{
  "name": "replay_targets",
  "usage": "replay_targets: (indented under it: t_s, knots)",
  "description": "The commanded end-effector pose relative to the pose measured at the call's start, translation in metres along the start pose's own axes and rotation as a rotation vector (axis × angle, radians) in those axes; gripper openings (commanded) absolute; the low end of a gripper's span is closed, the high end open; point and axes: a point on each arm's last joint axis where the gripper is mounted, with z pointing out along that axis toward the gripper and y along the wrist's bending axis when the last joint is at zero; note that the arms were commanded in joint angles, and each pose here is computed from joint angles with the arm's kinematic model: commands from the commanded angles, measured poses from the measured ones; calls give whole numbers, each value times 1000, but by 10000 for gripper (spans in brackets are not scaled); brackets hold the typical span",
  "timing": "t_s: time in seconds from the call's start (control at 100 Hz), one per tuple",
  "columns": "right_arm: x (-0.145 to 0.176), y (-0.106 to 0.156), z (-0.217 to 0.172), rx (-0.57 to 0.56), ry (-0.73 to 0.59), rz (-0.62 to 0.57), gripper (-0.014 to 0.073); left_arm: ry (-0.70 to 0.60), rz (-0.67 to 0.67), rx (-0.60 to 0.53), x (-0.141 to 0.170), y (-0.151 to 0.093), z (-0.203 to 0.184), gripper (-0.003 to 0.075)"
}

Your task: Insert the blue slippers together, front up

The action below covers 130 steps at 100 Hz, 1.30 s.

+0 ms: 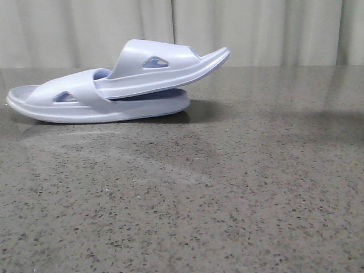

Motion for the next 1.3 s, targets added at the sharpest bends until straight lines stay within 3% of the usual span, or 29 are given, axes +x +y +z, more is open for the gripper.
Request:
replay_targets:
  t_s: [0.0,0.24,0.51,0.72,1.29]
  knots:
    - [2,12,-6,61,-89,10,-79,-145,36,-63,-12,-17,-16,15]
    - [44,29,-13,149,-85,-77,-79,-172,26,-109,40,-52,-24,15]
    - [109,24,-42,238,-62,-71,-79,-164,-75,-127,109,-68,-48,15]
    - [138,21,-61,276,-98,-76,-80,-196,-114,-129,145,-75,-67,15]
    - [146,20,-62,270,-92,-50,-79,-240,-198,-170,151,-73,-74,15]
